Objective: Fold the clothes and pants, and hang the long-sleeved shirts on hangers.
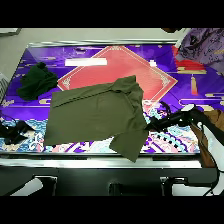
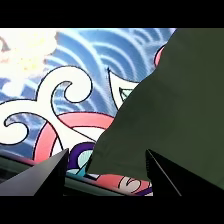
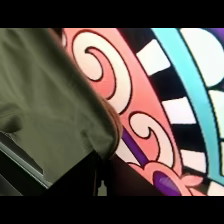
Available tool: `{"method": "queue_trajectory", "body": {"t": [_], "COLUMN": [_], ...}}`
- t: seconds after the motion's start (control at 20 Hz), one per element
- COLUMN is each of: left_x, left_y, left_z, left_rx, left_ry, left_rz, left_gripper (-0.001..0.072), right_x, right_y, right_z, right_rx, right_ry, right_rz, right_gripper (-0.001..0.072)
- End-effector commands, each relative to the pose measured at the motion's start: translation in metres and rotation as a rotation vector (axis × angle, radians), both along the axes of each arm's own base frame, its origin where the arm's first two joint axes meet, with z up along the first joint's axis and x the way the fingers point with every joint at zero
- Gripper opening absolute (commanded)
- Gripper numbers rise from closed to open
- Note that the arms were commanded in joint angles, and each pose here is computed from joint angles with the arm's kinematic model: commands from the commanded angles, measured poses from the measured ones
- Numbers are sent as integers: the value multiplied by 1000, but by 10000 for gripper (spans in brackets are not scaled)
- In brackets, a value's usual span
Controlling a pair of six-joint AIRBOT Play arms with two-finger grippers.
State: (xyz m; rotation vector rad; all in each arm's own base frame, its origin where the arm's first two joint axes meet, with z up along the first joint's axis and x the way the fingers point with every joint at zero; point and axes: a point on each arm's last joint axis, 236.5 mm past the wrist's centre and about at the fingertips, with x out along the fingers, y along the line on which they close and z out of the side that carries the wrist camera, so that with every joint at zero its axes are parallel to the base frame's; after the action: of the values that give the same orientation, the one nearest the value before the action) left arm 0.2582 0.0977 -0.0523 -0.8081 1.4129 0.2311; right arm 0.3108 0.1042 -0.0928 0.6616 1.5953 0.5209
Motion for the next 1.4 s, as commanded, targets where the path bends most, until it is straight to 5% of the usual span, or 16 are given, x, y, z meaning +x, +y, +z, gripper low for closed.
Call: {"method": "queue_trajectory", "body": {"t": [0.0, 0.55, 0.6, 0.65, 0.7, 0.95, 1.2, 1.35], "left_x": [-27, -23, -21, -19, -13, 58, 157, 150], "left_y": [-22, -56, -60, -63, -66, -67, -59, -57], "left_z": [-30, -59, -60, -60, -58, 4, 211, 372], "left_rx": [-85, -177, -182, -184, -188, -134, 163, 366], "left_ry": [53, 95, 94, 92, 74, -152, -649, -963], "left_rz": [0, -28, -38, -47, -49, -100, -214, -199], "left_gripper": [547, 527, 407, 129, 20, 18, 18, 18], "right_x": [5, 9, 10, 11, 12, 68, 138, 118], "right_y": [1, 0, 0, 0, 1, -5, -18, -27], "right_z": [15, 36, 39, 43, 47, 120, 323, 456], "right_rx": [-3, -13, -15, -16, -16, -42, -106, -213], "right_ry": [-48, -109, -118, -129, -141, -404, -909, -1213], "right_rz": [-1, -11, -13, -14, -18, -61, -80, -101], "right_gripper": [27, 27, 27, 26, 26, 25, 25, 25]}}
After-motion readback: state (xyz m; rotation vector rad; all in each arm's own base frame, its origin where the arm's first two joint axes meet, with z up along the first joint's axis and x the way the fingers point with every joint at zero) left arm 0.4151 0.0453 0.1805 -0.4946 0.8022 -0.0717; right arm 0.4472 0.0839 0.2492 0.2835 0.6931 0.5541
